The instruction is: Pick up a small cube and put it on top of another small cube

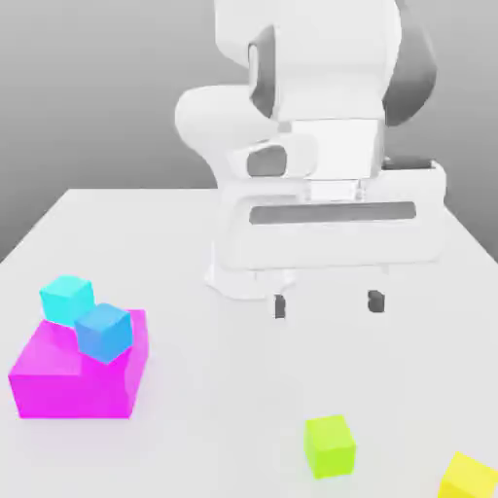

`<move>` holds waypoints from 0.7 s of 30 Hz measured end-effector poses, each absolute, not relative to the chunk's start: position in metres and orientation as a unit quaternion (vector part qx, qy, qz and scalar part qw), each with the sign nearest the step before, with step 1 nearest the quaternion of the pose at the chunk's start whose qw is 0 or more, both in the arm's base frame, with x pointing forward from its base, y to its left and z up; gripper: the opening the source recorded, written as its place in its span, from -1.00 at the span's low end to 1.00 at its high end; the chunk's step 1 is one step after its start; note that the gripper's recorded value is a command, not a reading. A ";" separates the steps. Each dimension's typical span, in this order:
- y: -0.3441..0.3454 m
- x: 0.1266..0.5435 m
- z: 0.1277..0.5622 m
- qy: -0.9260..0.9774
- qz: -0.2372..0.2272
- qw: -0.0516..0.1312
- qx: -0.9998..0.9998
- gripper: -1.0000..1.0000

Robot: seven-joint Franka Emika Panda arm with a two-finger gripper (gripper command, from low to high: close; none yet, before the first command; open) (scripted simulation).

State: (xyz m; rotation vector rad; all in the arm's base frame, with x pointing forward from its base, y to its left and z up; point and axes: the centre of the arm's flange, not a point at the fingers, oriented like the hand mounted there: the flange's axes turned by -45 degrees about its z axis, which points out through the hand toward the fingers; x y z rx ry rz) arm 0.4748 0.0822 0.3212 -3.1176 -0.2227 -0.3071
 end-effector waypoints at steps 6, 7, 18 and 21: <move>0.099 0.445 0.209 -0.092 -0.012 0.000 -0.996 0.00; 0.100 0.442 0.194 -0.093 -0.006 0.000 -0.996 0.00; 0.101 0.438 0.130 -0.095 0.000 0.000 -0.995 -1.00; 0.101 0.440 0.151 -0.095 0.000 0.000 -0.996 -1.00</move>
